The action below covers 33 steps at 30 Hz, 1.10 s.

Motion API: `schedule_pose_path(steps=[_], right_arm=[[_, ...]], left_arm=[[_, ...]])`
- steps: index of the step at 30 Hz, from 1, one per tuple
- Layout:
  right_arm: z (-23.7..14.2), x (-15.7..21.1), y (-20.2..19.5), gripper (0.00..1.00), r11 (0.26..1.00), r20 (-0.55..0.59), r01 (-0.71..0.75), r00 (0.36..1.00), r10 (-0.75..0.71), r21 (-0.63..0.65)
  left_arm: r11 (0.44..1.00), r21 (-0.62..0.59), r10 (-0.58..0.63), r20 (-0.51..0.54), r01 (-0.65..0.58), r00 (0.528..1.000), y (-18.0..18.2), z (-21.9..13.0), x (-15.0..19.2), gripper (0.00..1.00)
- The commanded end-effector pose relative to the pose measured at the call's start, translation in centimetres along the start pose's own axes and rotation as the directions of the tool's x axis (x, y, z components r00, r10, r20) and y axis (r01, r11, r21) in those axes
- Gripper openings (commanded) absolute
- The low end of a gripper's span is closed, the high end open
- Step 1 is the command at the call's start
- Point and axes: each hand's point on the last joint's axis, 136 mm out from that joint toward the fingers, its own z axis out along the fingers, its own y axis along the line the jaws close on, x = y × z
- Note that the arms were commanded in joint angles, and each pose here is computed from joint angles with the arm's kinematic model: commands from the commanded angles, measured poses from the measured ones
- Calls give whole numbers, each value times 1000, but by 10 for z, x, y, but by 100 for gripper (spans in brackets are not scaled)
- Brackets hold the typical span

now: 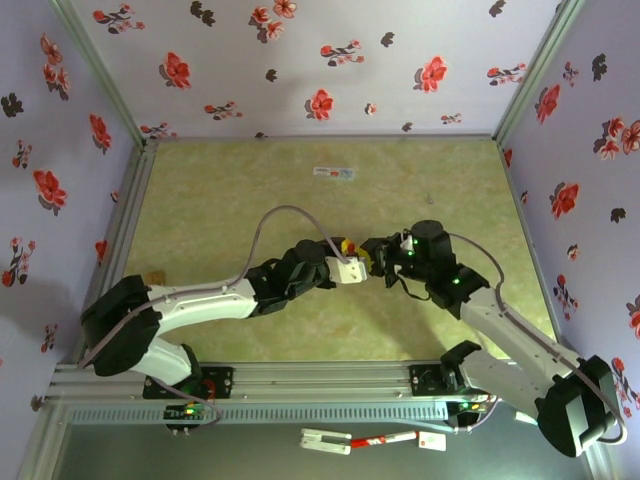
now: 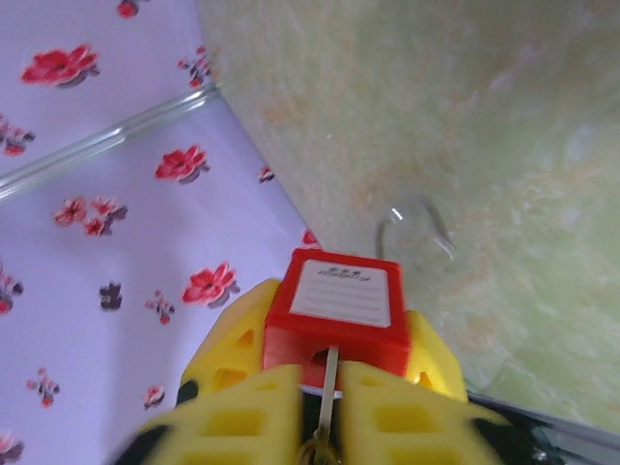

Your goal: Unlock with the key

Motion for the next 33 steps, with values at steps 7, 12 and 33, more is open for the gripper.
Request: schedule_pose_path(steps=[7, 12, 33], right_arm=[[-84, -36, 26, 76, 964, 223, 264, 938, -266, 37], [-86, -33, 41, 82, 891, 255, 453, 864, -433, -22], [-62, -16, 8, 90, 773, 157, 631, 759, -632, 66]], left_arm=[[837, -43, -542, 67, 545, 838, 63, -10, -16, 0], [561, -26, -824, 83, 828, 561, 103, -21, -15, 0], [783, -69, -615, -233, 619, 753, 86, 7, 57, 0]])
